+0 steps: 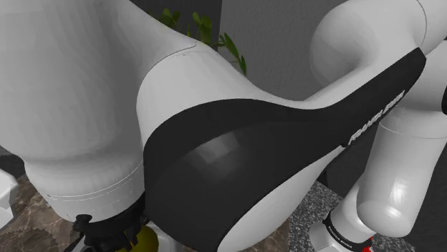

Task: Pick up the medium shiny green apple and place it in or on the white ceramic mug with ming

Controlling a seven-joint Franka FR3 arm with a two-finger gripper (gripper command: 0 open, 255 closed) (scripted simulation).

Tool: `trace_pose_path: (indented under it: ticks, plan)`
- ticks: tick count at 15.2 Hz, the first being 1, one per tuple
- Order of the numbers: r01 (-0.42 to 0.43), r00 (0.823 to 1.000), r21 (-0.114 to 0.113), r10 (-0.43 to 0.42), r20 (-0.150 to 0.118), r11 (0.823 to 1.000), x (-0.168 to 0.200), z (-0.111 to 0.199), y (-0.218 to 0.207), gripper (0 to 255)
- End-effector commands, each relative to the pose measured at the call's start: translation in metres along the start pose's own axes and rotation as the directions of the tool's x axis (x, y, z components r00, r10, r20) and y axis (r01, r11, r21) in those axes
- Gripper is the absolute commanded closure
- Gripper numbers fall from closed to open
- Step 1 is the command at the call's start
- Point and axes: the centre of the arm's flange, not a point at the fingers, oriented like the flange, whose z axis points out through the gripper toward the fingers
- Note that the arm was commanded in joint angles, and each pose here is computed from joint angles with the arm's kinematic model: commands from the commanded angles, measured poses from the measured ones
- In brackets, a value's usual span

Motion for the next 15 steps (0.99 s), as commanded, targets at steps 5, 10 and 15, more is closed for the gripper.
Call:
trace_pose_path:
  ticks: [5,10,15]
  plan:
    - [0.000,1.000,0.001,0.000,0.000,1.000,-0.001,0.020,0.000,255]
    - [0.000,1.000,0.001,0.000,0.000,1.000,-0.001,0.020,0.000,255]
    - [0.000,1.000,0.001,0.000,0.000,1.000,-0.001,0.020,0.000,0]
